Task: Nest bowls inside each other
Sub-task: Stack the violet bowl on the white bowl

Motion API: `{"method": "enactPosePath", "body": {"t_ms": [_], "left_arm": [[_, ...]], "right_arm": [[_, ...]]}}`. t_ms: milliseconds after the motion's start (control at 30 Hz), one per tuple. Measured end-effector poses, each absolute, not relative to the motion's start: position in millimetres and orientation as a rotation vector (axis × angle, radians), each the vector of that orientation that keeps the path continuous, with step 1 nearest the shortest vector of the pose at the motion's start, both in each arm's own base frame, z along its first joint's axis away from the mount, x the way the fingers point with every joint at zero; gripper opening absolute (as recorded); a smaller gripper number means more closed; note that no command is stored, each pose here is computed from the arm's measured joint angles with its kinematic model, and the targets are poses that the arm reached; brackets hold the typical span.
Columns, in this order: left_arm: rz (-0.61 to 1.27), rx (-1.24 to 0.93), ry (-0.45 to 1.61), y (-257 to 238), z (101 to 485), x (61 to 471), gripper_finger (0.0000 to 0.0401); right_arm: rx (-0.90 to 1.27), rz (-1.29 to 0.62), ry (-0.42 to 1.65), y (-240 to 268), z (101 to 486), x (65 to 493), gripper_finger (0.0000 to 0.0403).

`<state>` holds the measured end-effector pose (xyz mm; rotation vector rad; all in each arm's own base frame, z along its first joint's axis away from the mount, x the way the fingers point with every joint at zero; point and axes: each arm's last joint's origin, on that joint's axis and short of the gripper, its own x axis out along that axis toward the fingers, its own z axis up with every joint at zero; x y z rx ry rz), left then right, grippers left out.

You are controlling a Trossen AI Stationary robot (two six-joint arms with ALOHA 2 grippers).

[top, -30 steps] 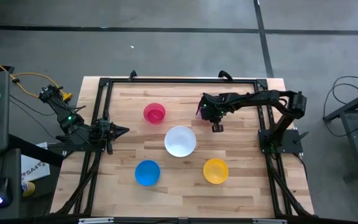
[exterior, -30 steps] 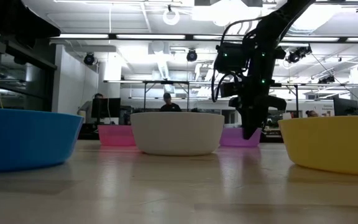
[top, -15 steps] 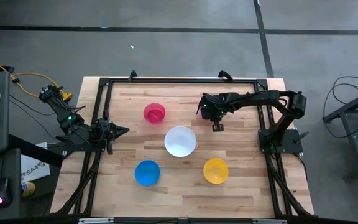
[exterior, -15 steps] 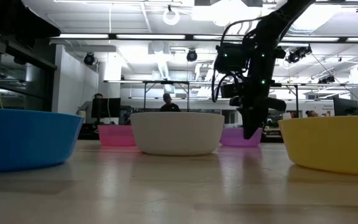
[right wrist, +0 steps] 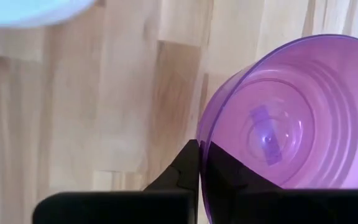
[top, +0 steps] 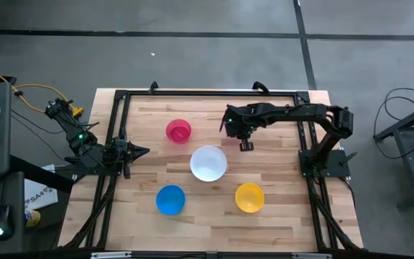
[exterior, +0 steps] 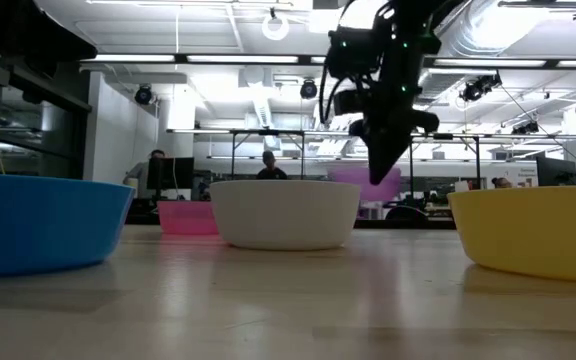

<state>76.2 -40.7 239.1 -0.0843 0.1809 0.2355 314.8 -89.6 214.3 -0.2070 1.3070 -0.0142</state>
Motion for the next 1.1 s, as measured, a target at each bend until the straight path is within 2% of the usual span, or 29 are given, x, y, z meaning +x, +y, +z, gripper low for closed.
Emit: {"method": "enactPosePath", "body": {"t_ms": [433,733,1100], "left_arm": [[0.219,-0.084,0.189,-41.2,238.7,76.2,0.0012],[0.212,-0.084,0.191,-41.3,238.6,76.2,0.0012],[0.21,-0.085,0.192,-41.4,238.6,76.2,0.0012]], "right_arm": [[-0.25,0.073,1.231,-37.2,244.1,335.6,0.0004],[-0.198,0.113,1.145,-14.2,264.2,345.5,0.0004],[-0.209,0.177,1.171,11.5,258.4,374.6,0.0004]]}}
